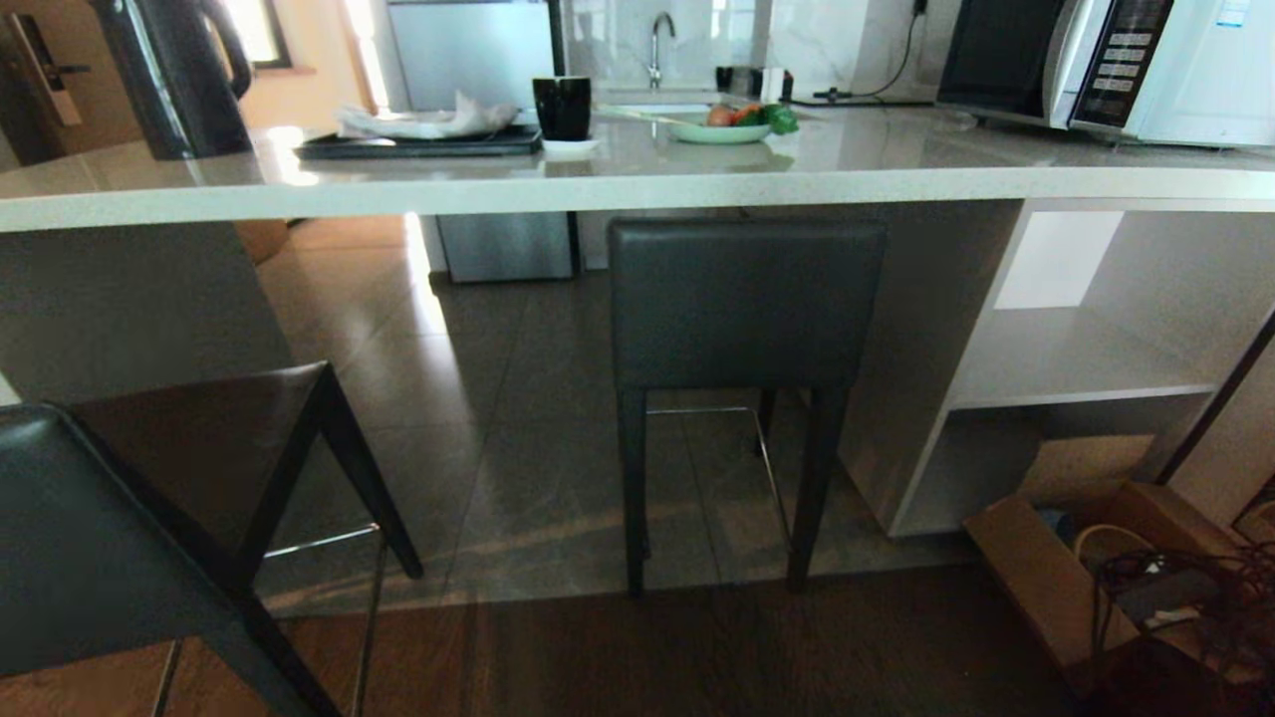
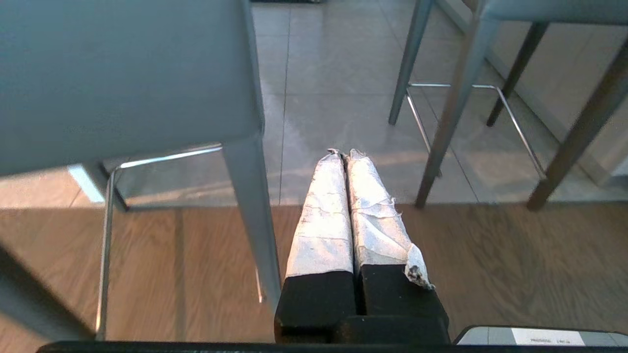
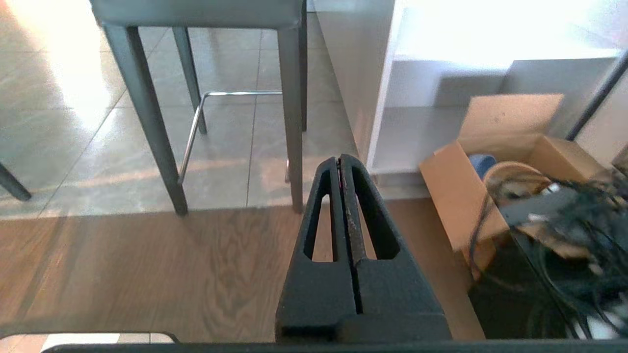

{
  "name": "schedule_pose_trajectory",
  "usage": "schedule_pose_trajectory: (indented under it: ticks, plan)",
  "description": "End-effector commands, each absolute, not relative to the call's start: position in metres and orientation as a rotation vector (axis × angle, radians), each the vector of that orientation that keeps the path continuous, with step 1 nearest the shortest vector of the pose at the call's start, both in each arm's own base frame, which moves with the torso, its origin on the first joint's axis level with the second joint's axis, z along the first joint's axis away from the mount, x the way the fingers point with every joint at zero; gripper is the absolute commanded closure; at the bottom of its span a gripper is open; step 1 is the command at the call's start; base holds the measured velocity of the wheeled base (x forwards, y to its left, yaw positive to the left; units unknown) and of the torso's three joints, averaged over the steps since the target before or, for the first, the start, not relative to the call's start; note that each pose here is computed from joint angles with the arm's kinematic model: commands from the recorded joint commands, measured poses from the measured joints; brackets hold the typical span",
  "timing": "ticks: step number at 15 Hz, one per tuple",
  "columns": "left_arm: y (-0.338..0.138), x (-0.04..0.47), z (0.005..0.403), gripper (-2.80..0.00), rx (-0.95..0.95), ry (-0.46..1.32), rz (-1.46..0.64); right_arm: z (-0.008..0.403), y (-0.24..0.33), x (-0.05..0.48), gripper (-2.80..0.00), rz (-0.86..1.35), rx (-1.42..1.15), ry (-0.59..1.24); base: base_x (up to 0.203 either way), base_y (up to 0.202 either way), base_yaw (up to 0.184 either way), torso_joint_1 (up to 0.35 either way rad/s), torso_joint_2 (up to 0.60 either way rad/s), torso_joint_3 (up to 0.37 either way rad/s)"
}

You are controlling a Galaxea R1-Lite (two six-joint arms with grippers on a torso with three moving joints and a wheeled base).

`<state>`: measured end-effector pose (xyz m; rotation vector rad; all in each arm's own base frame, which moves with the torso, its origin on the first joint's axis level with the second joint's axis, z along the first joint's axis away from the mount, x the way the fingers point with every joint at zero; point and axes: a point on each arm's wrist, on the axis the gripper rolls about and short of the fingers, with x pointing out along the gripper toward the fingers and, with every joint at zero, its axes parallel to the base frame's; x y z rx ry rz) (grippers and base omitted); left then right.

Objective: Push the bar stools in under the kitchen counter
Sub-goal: Pull the gray chair out from under the dining table

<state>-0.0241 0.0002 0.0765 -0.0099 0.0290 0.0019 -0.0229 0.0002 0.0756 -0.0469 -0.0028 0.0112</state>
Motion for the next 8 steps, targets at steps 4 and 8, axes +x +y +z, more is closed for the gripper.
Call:
schedule_pose_trajectory:
  ticks: [4, 8]
  plan:
    - [0.0002, -0.024, 0.0765, 0.0, -0.011, 0.029, 0.003, 0.0756, 0.0002, -0.0228, 0.0, 0.012, -0.048, -0.002, 0.095, 0.0, 0.002, 0.006, 0.0, 0.002]
    - [0.0002, -0.024, 0.0764, 0.0, -0.011, 0.031, 0.003, 0.0756, 0.0002, -0.0228, 0.0, 0.012, -0.048, -0.002, 0.0, 0.0, 0.0, 0.0, 0.0, 0.0]
